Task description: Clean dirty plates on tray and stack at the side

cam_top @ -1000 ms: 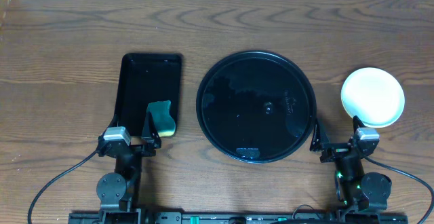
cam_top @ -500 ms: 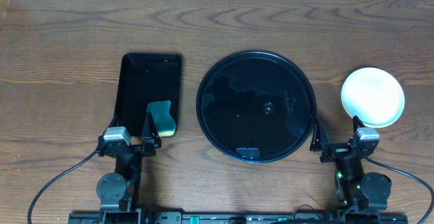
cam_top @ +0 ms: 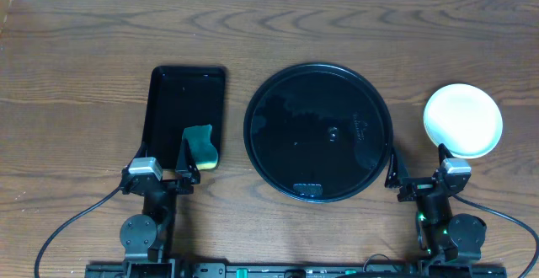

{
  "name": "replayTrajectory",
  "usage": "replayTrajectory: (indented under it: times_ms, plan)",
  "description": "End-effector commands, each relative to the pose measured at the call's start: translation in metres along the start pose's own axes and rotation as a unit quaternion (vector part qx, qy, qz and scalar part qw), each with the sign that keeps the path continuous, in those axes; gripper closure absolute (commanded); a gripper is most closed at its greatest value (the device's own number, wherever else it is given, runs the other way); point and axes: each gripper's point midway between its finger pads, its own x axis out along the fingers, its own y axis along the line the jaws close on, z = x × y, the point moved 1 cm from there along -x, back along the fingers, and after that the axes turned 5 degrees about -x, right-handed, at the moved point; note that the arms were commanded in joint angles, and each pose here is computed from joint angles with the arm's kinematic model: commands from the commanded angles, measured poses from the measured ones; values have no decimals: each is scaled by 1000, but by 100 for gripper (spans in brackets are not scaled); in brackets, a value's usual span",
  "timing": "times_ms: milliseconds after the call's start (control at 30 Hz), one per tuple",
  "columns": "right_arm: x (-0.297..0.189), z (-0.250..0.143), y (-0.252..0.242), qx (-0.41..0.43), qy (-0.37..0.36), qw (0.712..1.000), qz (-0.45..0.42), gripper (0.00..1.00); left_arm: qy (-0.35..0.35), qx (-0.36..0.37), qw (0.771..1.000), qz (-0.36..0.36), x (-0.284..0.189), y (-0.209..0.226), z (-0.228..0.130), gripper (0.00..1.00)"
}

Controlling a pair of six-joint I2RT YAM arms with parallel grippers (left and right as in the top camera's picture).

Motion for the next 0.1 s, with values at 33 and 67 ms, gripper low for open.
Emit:
replayTrajectory:
  times_ms: [33,67]
  plan:
    - [0,-1,1,-2,1,1000,1,1,-5,5,1000,3,0,1,2,16]
    - [0,-1,1,-2,1,1000,1,1,-5,4,1000,3,0,1,2,16]
